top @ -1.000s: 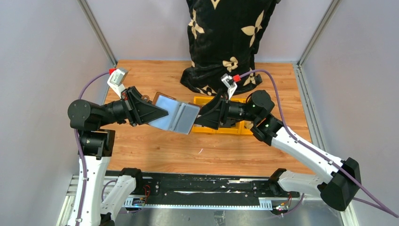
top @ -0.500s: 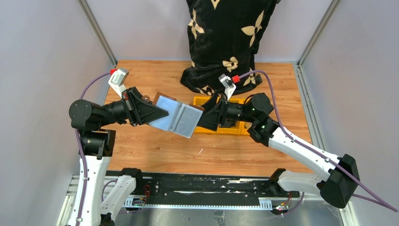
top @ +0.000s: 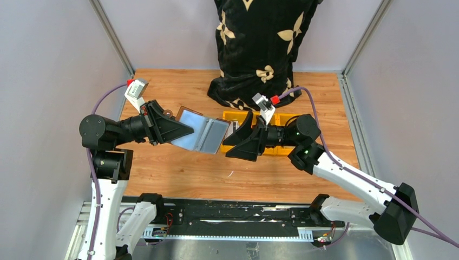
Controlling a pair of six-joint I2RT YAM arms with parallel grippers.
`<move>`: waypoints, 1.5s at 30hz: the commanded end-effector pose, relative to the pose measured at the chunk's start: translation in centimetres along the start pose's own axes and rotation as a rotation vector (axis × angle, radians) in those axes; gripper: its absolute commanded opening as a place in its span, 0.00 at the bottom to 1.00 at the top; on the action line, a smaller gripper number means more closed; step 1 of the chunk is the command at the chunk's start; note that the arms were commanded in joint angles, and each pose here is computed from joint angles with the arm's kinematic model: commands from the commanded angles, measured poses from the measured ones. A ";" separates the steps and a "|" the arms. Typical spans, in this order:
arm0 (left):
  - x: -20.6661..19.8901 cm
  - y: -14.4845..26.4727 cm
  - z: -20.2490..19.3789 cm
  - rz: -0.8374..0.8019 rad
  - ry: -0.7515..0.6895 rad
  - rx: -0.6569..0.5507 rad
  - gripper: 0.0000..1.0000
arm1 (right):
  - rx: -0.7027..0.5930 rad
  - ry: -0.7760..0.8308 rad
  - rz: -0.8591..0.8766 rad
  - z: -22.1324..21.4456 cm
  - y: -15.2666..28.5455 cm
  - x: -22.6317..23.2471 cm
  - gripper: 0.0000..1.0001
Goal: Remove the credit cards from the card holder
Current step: Remove the credit card from the card holder.
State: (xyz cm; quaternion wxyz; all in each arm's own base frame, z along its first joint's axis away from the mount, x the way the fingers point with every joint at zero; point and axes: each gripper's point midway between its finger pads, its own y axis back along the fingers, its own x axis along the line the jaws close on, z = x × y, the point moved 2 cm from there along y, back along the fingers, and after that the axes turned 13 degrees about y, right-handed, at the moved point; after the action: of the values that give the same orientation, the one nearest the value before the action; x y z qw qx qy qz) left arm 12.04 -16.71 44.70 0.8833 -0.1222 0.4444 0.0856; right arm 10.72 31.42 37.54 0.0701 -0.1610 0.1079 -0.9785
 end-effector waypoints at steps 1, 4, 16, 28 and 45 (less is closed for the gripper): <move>-0.6 0.1 0.1 -0.011 -0.021 -0.006 0.00 | -0.045 0.070 0.083 1.5 -0.3 2.3 0.60; -0.8 0.1 0.1 -0.013 -0.024 -0.009 0.00 | -0.054 0.071 0.077 1.9 -0.5 2.2 0.52; -1.4 0.1 0.2 -0.019 -0.033 -0.007 0.00 | 0.058 0.062 -0.124 -0.2 0.0 -1.0 0.68; -1.6 0.1 0.2 -0.021 -0.035 -0.009 0.00 | -0.091 0.060 -0.038 2.7 -0.9 0.4 0.81; -1.5 0.1 0.3 -0.019 -0.030 -0.012 0.00 | -0.161 0.047 0.093 3.3 -0.1 3.3 0.49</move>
State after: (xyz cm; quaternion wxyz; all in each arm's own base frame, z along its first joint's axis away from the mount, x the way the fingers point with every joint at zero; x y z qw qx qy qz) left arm 11.92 -16.71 44.95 0.8802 -0.1243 0.4501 0.0847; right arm 10.78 31.24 40.46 0.0569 -0.1580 0.1750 -0.9701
